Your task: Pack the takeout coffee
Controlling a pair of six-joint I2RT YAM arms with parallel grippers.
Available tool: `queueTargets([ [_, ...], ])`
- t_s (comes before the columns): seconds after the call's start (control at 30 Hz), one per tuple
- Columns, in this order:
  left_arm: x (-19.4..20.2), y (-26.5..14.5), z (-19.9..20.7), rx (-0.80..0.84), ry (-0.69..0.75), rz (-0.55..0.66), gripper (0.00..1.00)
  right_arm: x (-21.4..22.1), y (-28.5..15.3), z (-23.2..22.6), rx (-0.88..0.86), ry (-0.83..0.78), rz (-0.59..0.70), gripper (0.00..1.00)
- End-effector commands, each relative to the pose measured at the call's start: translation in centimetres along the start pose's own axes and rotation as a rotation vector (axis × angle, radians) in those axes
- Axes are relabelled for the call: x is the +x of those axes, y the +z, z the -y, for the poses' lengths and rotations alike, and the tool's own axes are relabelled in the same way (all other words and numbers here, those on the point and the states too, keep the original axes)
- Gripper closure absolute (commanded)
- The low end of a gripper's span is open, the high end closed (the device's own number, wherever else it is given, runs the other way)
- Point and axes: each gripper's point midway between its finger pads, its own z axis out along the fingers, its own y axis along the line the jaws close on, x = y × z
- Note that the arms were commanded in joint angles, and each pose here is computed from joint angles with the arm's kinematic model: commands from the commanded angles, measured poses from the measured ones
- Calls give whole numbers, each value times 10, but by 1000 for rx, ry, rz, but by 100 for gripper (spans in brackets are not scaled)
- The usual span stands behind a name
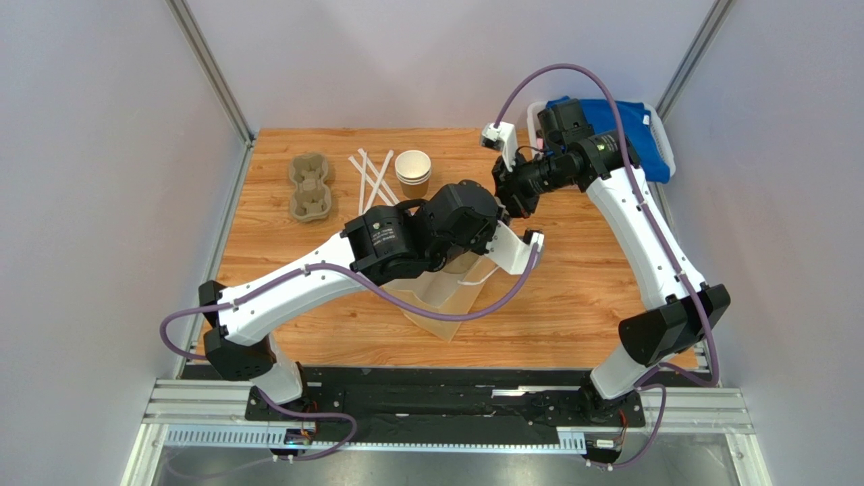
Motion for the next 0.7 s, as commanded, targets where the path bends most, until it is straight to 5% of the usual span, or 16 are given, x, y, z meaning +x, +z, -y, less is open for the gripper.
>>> queueTargets([
  [0.0,-7,-9,0,34,3,3,100,-11,-5,-6,-5,-54,42,100],
  [0.67,12,16,73,124,-401,-42,100,-17,-8,-26,-117,-167,85,100],
])
